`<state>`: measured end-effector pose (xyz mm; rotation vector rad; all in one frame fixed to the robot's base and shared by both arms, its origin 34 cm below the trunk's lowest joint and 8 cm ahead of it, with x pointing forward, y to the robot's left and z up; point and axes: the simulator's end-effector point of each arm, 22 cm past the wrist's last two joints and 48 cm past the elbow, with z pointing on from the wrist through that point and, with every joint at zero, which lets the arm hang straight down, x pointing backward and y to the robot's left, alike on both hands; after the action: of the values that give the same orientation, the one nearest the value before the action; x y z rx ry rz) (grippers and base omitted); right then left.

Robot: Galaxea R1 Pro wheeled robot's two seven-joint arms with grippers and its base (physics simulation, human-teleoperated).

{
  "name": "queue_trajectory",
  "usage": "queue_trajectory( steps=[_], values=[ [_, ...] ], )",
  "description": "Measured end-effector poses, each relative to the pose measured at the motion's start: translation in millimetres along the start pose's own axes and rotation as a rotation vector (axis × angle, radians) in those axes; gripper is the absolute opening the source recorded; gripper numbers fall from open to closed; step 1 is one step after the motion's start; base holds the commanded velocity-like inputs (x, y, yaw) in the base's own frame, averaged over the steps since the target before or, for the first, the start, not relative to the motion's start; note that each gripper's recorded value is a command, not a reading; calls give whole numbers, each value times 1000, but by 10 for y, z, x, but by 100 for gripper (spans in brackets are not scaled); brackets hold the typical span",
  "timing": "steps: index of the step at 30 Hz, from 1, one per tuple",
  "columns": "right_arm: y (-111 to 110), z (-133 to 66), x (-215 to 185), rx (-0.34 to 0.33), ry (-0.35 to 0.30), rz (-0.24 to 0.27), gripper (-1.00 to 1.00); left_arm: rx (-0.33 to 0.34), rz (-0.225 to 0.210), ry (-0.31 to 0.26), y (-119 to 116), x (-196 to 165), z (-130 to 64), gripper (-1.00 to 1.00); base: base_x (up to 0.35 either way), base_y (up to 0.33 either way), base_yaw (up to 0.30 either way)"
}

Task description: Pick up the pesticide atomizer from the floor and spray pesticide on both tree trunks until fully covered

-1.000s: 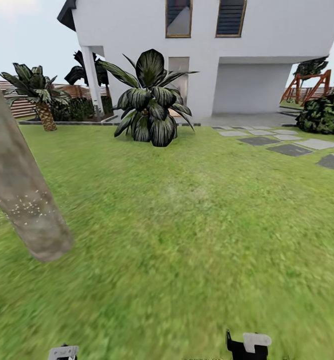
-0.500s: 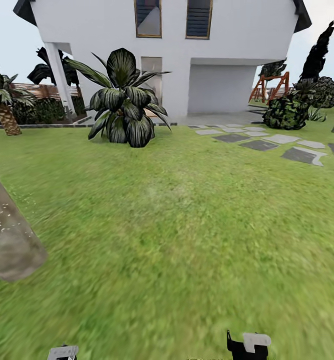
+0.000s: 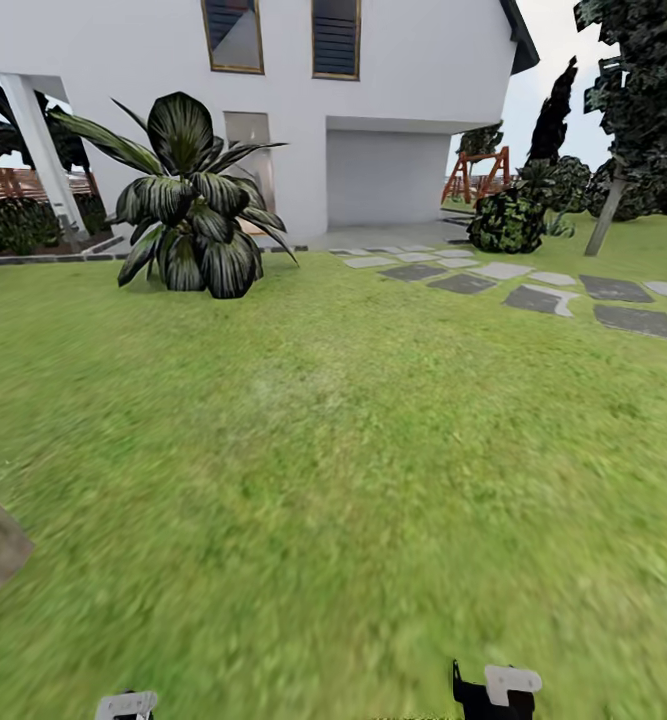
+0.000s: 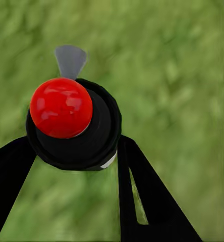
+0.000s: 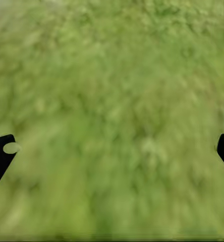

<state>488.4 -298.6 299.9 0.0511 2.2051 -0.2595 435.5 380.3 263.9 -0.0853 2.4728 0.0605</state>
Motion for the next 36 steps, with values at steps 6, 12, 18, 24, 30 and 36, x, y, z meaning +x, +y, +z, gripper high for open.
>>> queue_trajectory(
  steps=[6, 12, 18, 24, 30, 36],
  values=[
    [2, 1, -4, 0, -1, 0, 100, 0, 0, 0, 0, 0, 0, -100, 0, 0, -300],
    [2, 3, -2, 0, 0, 0, 100, 1, 2, 1, -2, 2, 2, -100, -167, -138, -300],
    [2, 2, 1, 0, 0, 0, 100, 2, 2, 1, -6, 3, 2, -100, -232, -191, -300],
    [1, 1, 0, 0, 0, 0, 100, 2, 1, 1, -8, 2, 1, -100, -159, -239, -300],
    [1, 1, -2, 0, 0, 1, 100, 1, 1, 1, -3, 3, 0, -100, -26, -269, -300],
    [1, 1, -2, 0, 0, 1, 100, 1, 1, 1, -3, 2, 1, -100, -30, -273, -300]
  ],
)
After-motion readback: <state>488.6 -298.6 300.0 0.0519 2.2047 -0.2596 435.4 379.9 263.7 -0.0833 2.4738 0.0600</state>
